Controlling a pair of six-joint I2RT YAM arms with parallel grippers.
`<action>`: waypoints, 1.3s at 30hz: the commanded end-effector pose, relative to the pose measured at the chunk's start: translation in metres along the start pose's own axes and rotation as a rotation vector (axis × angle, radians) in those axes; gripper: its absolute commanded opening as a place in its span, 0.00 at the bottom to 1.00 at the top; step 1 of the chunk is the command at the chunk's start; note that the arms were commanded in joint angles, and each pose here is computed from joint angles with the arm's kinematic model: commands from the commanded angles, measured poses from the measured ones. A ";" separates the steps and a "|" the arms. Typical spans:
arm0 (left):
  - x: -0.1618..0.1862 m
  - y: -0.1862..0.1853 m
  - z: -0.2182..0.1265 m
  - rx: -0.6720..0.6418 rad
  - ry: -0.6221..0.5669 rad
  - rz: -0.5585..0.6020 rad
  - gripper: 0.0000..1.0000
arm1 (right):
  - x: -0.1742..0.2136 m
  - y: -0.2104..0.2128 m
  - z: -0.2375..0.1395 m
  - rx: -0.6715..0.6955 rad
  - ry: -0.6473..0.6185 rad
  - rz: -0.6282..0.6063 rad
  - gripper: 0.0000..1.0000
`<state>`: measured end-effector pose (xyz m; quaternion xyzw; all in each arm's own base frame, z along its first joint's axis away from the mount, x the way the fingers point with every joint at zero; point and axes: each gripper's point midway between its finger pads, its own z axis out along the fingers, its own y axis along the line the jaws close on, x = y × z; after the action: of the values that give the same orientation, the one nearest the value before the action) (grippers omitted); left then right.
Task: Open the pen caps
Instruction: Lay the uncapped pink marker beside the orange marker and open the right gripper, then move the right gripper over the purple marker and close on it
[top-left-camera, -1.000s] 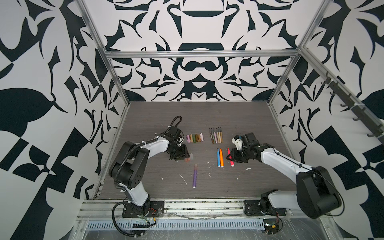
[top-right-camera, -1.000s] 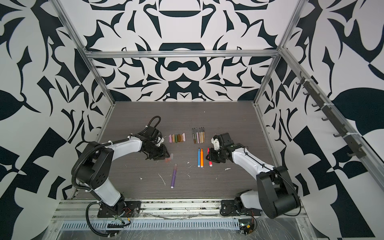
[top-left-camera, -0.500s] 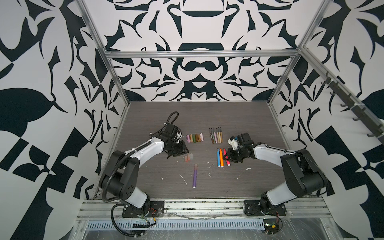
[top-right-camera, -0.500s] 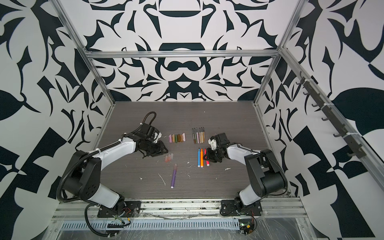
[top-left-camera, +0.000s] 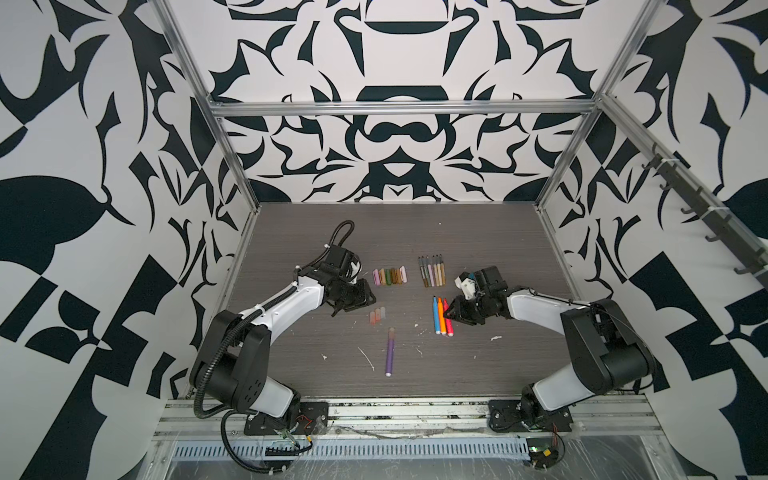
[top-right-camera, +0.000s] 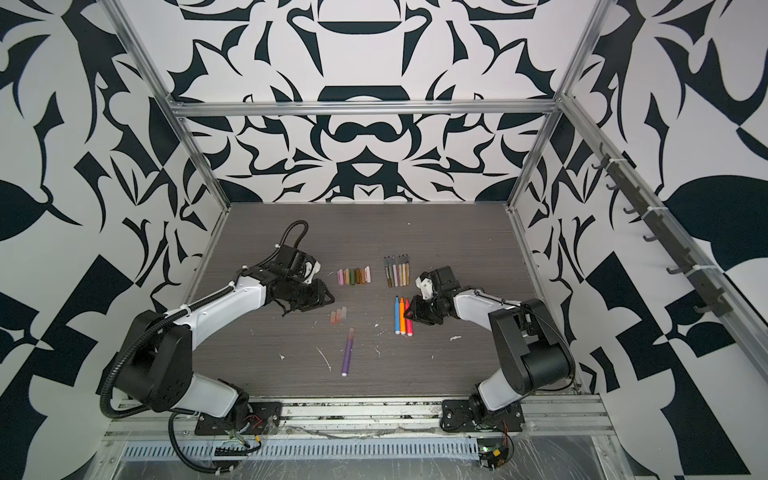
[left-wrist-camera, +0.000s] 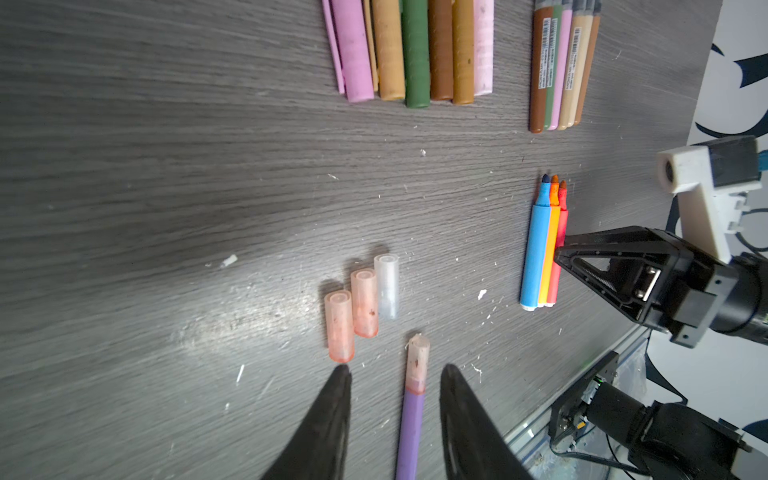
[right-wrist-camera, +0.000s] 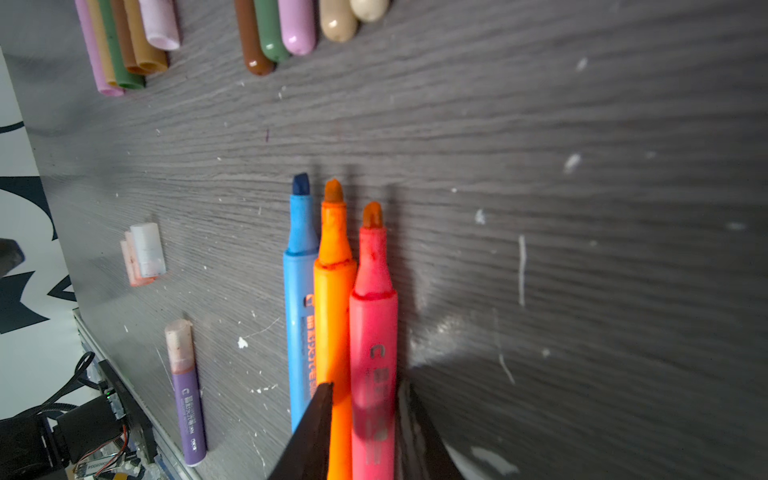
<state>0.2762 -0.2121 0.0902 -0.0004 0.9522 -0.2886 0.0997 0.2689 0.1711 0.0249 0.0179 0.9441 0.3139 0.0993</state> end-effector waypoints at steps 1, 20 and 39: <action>0.004 -0.001 -0.008 -0.002 0.007 -0.017 0.40 | -0.001 0.001 -0.003 -0.001 -0.017 -0.011 0.31; -0.003 -0.012 -0.024 0.028 -0.053 -0.020 0.40 | 0.007 0.010 -0.048 0.054 -0.096 -0.063 0.47; -0.033 -0.012 -0.100 0.044 -0.442 -0.059 0.42 | 0.127 0.150 0.036 0.214 0.008 -0.172 0.42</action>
<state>0.2867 -0.1800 0.1824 -0.0630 0.9051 -0.3194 0.2737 0.1322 0.3113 0.0567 -0.1397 0.9602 0.2234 0.0922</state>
